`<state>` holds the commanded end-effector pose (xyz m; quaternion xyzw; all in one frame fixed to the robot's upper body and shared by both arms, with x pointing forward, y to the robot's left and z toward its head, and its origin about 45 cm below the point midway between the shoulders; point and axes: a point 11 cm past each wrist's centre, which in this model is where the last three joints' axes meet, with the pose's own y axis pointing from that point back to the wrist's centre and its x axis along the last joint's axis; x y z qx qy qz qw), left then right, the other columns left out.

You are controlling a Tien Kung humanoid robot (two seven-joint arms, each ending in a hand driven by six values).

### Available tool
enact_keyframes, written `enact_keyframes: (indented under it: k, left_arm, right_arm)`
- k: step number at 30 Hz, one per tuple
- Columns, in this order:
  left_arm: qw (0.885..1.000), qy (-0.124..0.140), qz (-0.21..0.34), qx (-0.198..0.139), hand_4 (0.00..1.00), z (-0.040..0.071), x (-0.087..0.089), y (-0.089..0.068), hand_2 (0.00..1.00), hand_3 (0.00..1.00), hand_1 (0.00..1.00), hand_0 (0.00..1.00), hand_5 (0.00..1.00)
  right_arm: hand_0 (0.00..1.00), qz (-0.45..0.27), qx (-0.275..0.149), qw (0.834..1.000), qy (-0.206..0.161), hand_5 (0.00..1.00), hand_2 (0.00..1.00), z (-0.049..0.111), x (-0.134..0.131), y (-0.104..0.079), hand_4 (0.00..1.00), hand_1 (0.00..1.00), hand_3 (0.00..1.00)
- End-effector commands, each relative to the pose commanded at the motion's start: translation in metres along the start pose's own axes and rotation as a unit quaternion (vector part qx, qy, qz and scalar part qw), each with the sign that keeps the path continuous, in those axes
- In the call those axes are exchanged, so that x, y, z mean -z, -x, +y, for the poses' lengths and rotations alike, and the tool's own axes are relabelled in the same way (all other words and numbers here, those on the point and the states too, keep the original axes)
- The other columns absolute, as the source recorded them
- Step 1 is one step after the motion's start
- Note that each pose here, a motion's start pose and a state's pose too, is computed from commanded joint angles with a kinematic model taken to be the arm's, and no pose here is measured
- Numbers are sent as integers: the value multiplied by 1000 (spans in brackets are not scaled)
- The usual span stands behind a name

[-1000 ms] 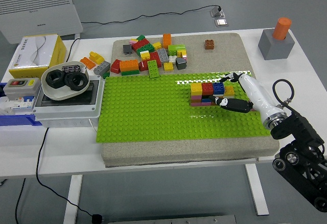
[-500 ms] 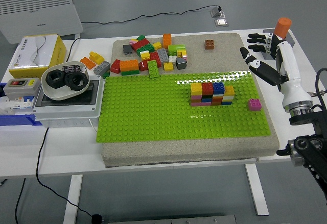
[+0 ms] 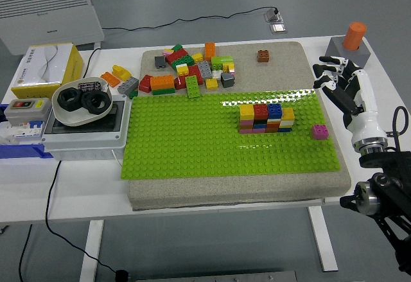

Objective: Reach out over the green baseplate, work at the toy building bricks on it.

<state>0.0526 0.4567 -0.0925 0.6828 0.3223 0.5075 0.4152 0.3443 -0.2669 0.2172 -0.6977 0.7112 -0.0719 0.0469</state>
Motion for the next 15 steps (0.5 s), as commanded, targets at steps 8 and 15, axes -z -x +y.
enact_keyframes:
  k: [8, 15]
  left_arm:
    - [1000, 8, 2, -4, 561, 1, -4, -1, 615, 477, 699, 768, 448]
    - [999, 29, 32, -16, 563, 3, -14, -3, 615, 477, 700, 768, 449]
  right_arm:
    - [476, 3, -5, 1000, 6, 380, 524, 3, -3, -4, 762, 320, 588]
    - [483, 26, 0, 1000, 0, 377, 527, 3, 1, -7, 760, 321, 588]
